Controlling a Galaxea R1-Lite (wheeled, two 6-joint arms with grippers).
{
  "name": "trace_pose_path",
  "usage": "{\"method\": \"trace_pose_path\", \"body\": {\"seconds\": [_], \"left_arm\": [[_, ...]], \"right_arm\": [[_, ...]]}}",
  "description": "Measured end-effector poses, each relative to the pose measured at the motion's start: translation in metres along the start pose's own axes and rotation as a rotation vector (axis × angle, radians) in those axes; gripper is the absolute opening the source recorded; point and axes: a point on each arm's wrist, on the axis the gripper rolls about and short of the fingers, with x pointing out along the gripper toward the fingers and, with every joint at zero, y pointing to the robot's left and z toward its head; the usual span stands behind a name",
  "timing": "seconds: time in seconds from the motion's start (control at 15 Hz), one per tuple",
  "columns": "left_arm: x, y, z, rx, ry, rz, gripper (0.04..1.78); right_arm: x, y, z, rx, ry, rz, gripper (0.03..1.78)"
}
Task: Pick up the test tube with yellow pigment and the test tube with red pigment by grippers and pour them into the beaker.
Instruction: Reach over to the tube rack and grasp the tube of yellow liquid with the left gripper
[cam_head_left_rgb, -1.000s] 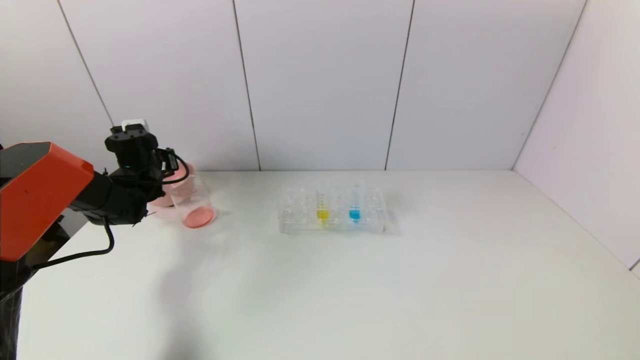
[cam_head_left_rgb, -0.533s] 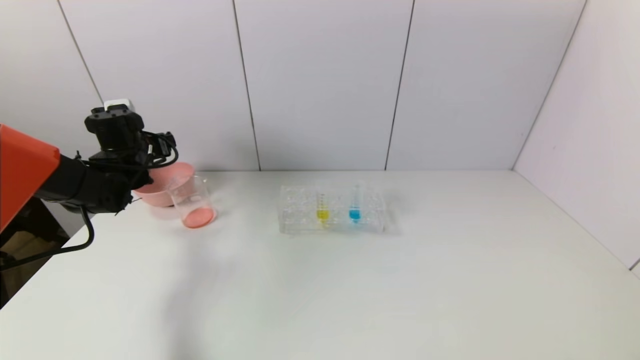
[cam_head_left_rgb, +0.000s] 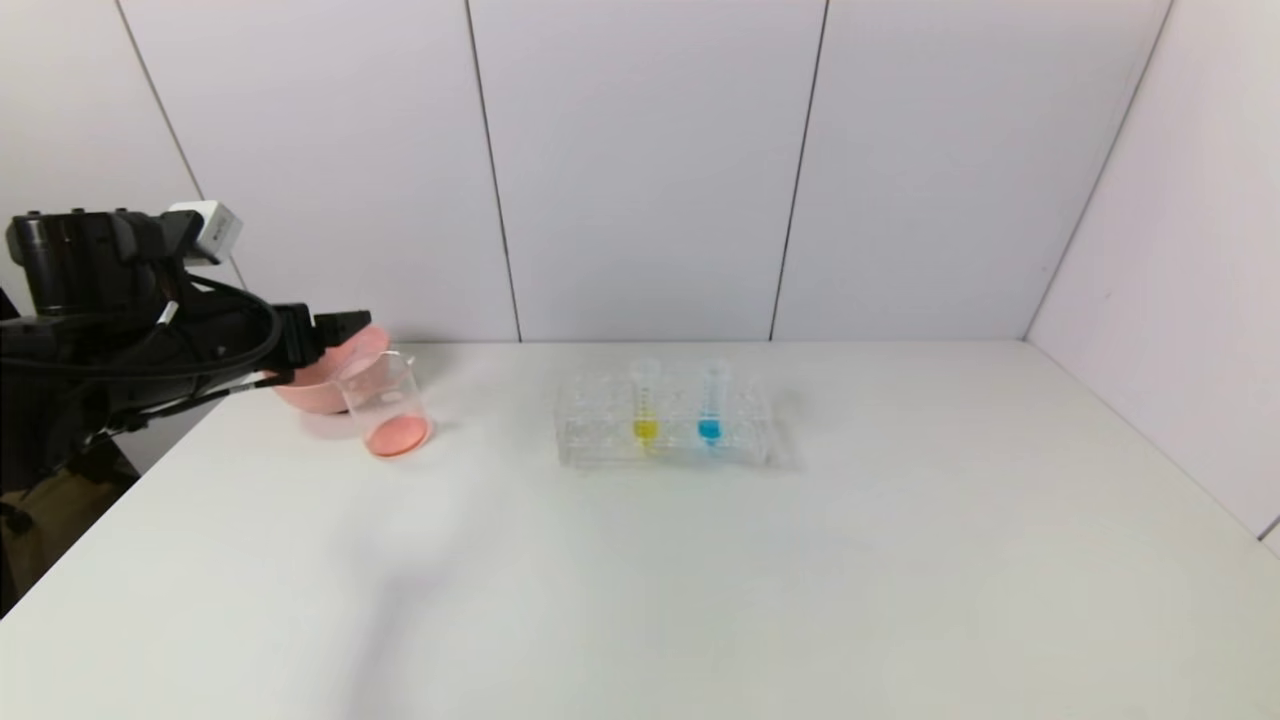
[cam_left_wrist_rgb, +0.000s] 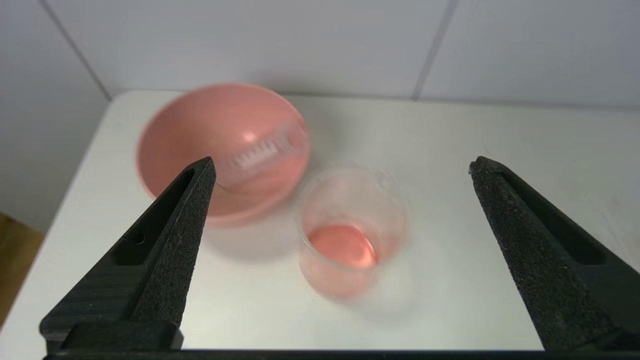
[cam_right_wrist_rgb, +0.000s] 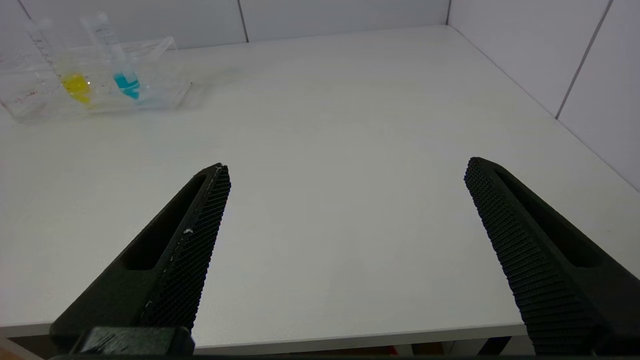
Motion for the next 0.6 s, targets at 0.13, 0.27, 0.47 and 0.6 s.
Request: {"method": "trace_pose_path", "body": {"seconds": [0.13, 0.27, 0.47, 0.6], "left_arm": [[-0.030, -0.019, -0.016, 0.080, 0.057, -0.189, 1.78], [-0.050, -0.047, -0.027, 0.131, 0.075, -0.321, 1.78], [-0.070, -0.090, -0.041, 0.168, 0.098, -0.418, 1.78], [-0.080, -0.123, -0.046, 0.154, 0.098, -0.441, 1.78]], "right_arm": [[0.000, 0.000, 0.000, 0.000, 0.000, 0.000, 1.71], [0.000, 0.000, 0.000, 0.000, 0.000, 0.000, 1.71], [0.000, 0.000, 0.000, 0.000, 0.000, 0.000, 1.71], [0.000, 0.000, 0.000, 0.000, 0.000, 0.000, 1.71]]}}
